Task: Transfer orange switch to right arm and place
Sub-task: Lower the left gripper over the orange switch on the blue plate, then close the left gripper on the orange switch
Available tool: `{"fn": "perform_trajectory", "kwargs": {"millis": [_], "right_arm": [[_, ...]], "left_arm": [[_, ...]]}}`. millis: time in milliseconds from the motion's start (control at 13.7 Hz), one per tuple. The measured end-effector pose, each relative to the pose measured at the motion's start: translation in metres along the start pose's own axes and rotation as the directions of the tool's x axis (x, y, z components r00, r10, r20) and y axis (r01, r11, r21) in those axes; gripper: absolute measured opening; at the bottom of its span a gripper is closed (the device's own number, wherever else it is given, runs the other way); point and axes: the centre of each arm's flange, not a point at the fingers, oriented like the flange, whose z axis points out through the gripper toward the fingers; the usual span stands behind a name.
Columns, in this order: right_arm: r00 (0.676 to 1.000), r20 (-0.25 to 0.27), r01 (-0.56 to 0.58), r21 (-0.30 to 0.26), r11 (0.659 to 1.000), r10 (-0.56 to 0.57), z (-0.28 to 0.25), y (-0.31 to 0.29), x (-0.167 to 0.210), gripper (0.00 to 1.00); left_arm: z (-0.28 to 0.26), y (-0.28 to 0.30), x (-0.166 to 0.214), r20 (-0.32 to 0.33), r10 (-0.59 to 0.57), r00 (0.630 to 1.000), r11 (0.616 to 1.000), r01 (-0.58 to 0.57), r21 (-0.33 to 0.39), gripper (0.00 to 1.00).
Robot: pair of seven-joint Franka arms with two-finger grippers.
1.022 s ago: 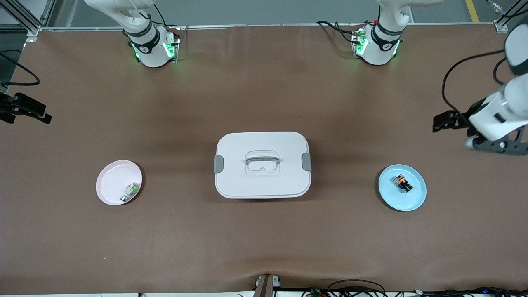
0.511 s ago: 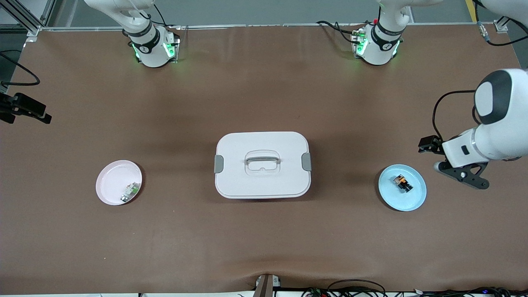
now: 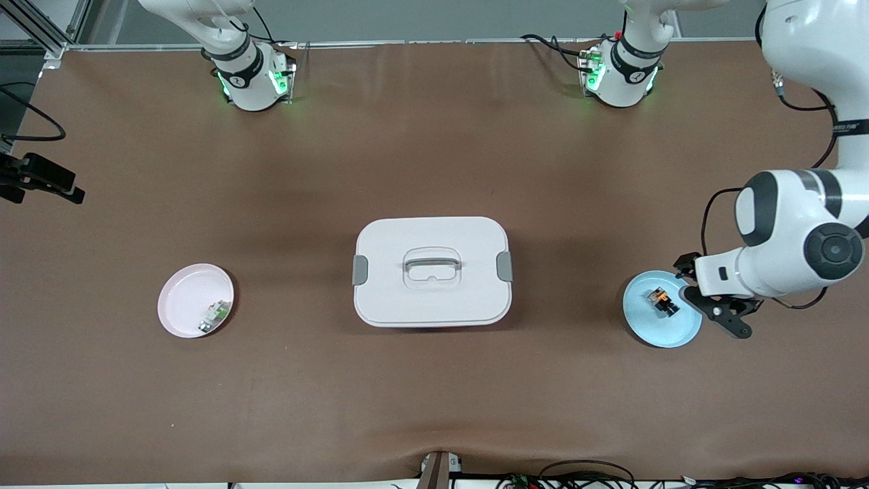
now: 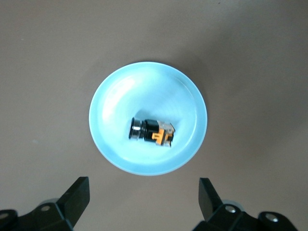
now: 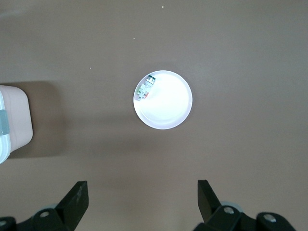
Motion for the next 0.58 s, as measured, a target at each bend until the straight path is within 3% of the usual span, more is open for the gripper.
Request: {"fn": "perform_trajectory", "kwargs": {"millis": [584], "right_arm": [[1.0, 0.0, -0.001, 0.0, 1.0, 0.001, 0.0, 0.0, 0.0, 1.0]], "left_arm": [[0.054, -0.005, 0.008, -0.069, 0.049, 0.996, 0.997, -0.045, 0.057, 1.0]]}}
